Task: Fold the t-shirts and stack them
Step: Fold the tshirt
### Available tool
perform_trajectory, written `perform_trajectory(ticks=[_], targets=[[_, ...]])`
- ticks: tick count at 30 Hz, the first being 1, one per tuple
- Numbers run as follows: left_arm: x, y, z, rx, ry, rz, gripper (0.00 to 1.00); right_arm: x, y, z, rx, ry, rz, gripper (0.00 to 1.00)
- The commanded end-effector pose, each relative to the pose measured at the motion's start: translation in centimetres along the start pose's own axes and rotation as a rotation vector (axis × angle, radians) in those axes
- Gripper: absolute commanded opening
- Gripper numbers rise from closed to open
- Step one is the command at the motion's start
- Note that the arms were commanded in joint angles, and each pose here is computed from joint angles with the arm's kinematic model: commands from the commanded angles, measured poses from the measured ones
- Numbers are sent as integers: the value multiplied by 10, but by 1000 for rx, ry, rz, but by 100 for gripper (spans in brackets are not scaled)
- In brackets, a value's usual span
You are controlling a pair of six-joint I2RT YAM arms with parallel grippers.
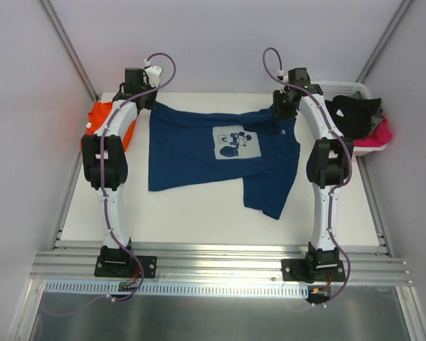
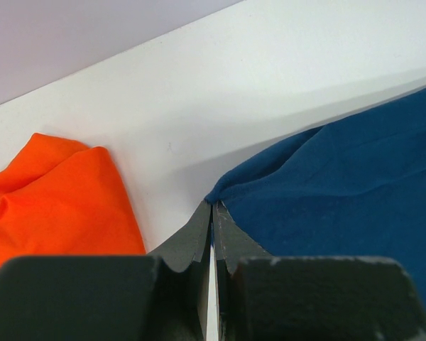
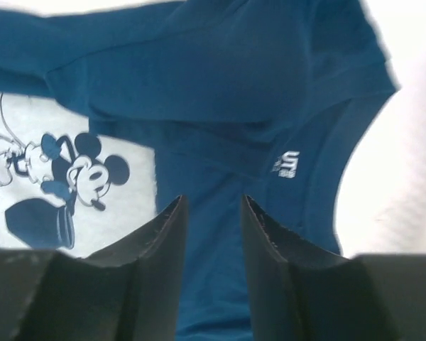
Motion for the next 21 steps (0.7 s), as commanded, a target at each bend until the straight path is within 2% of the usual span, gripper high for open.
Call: perform_trajectory(ticks=[1, 10, 21], targets=[[15, 28, 6, 6, 30, -74, 0, 5, -9, 8, -57, 70, 42, 37], [29, 39, 7, -7, 31, -100, 0, -33, -29, -11, -59, 29, 103, 34], [29, 38, 6, 3, 33, -97, 0, -37, -19, -33, -72, -17, 73, 34]])
Point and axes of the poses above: each gripper's point midway between its finger pads, its own x axis back along the fingers, its own z axis along the line the jaws close on, y = z × x, the point moved 1 cm from there along x, back along the fingers, and after that the axes turned 5 degrees about -x, right-handed, at the moved point
